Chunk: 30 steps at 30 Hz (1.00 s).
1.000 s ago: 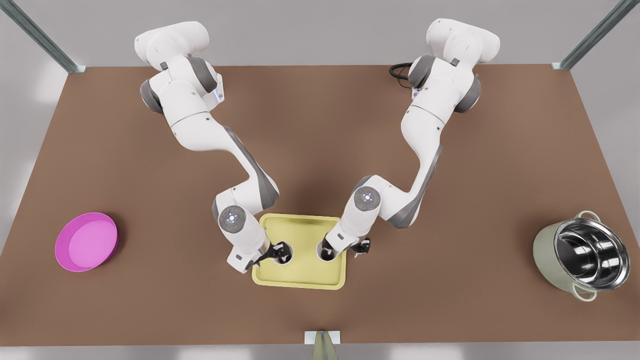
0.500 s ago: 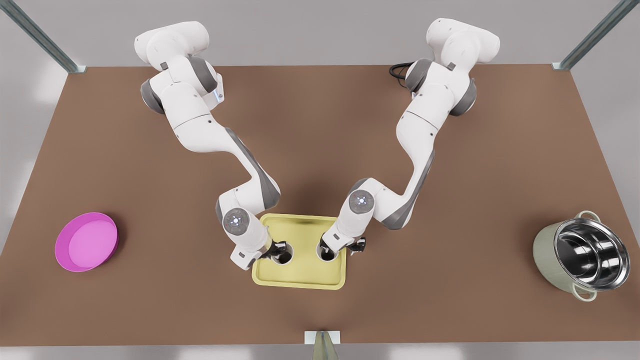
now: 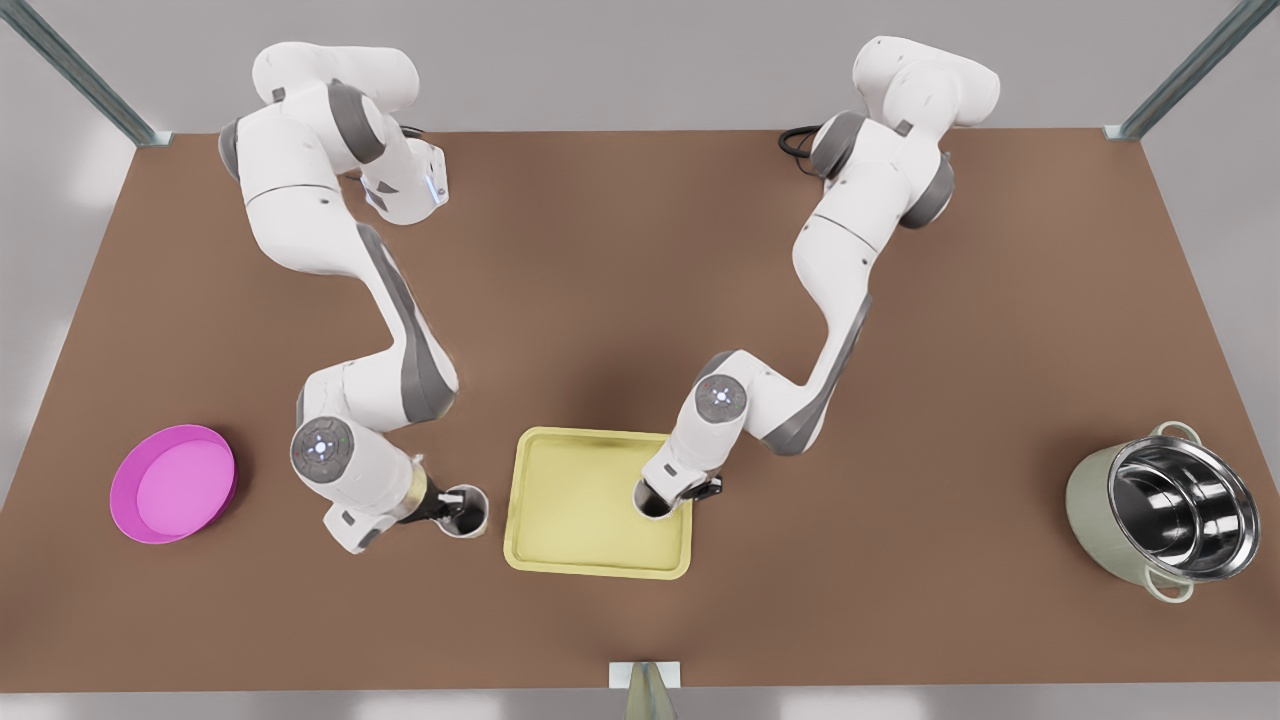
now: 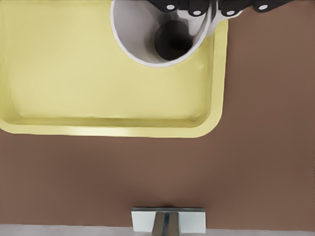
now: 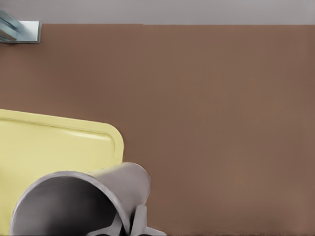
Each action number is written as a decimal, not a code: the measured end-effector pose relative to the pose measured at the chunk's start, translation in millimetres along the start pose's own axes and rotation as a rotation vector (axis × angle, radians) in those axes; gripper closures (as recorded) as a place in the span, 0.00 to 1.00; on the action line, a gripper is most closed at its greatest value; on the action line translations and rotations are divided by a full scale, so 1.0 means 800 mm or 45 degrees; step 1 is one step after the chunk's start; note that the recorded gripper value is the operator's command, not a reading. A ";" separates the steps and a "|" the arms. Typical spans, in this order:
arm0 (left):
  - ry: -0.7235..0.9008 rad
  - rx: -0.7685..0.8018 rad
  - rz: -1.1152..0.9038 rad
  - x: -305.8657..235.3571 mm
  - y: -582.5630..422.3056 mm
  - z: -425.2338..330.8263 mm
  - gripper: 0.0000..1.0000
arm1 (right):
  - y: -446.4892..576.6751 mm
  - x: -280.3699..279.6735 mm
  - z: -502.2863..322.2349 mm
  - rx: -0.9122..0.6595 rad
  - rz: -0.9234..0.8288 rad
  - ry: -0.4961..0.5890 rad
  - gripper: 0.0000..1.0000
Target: Use the left arm to pick up the white IKEA cup from the tray and place it on the middle-left position; use the right arm to pick up the white IKEA cup from the tray and place it on the middle-right position
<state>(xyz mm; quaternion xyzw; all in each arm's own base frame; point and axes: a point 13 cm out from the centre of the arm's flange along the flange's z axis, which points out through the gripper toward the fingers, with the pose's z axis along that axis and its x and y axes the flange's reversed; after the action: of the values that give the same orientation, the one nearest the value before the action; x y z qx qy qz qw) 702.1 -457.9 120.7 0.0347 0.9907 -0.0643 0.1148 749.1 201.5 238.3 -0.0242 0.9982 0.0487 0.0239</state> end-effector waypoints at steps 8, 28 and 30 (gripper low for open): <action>0.031 -0.035 -0.179 -0.059 0.117 -0.114 0.96 | -0.220 0.013 0.002 0.053 0.035 0.129 0.97; 0.116 0.065 -0.030 -0.039 0.412 -0.072 0.93 | -0.348 -0.025 0.092 0.204 -0.362 0.006 0.95; 0.090 0.072 0.009 -0.044 0.411 -0.073 0.87 | -0.348 -0.028 0.091 0.206 -0.389 -0.006 0.95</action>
<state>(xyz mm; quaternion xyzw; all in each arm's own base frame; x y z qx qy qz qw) 750.6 -126.4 146.2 0.0436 0.9918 -0.0906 0.0789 789.0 -67.3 140.1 -0.1736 0.9835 -0.0360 0.0351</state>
